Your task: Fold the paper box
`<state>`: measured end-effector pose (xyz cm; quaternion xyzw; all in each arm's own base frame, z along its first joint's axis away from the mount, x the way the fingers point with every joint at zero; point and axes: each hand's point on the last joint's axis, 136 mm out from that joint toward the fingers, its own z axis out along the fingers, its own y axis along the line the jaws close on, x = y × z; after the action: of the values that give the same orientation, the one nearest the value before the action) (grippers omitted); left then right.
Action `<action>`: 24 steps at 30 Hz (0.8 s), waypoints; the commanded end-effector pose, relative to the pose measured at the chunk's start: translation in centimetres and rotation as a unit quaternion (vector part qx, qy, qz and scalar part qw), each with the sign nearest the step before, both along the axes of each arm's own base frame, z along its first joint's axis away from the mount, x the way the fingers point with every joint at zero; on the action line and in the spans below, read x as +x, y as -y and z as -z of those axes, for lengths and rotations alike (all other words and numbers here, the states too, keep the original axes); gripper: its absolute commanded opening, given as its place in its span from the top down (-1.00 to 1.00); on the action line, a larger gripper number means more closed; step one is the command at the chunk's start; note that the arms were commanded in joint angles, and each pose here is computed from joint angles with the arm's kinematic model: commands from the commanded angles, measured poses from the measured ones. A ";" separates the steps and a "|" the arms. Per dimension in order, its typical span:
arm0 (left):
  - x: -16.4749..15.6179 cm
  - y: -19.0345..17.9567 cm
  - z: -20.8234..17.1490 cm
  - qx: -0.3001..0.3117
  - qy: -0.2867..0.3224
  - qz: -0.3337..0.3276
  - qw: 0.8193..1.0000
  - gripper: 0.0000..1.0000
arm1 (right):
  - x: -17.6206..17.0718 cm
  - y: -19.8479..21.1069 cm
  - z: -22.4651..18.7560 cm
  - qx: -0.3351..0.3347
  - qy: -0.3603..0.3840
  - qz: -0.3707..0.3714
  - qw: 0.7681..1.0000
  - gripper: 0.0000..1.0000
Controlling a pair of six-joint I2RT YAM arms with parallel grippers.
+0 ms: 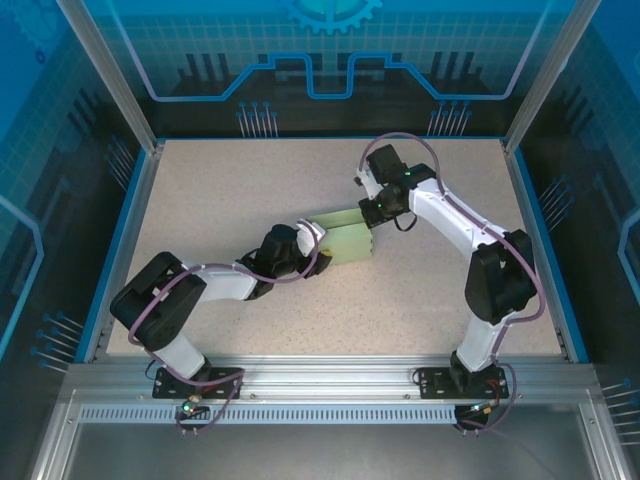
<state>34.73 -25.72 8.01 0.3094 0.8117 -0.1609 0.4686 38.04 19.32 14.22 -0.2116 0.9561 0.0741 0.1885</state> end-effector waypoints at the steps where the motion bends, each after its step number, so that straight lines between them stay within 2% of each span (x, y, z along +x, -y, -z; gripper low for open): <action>1: -0.2 1.6 -1.1 -0.008 0.031 0.028 0.999 -0.26 | -2.1 -2.6 0.4 0.042 -0.057 -0.025 0.997 1.00; 10: 0.1 1.4 -0.9 0.005 0.035 0.012 0.999 -0.25 | -2.2 -2.6 0.9 0.043 -0.083 -0.012 0.996 1.00; 24: 0.6 0.8 -0.4 0.004 0.012 -0.031 0.999 -0.21 | -3.0 -2.3 2.0 0.054 -0.085 0.021 0.995 1.00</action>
<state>34.88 -25.35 7.63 0.2968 0.8202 -0.1263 0.4724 37.80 19.51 12.98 -0.1689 0.9684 0.0869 0.1615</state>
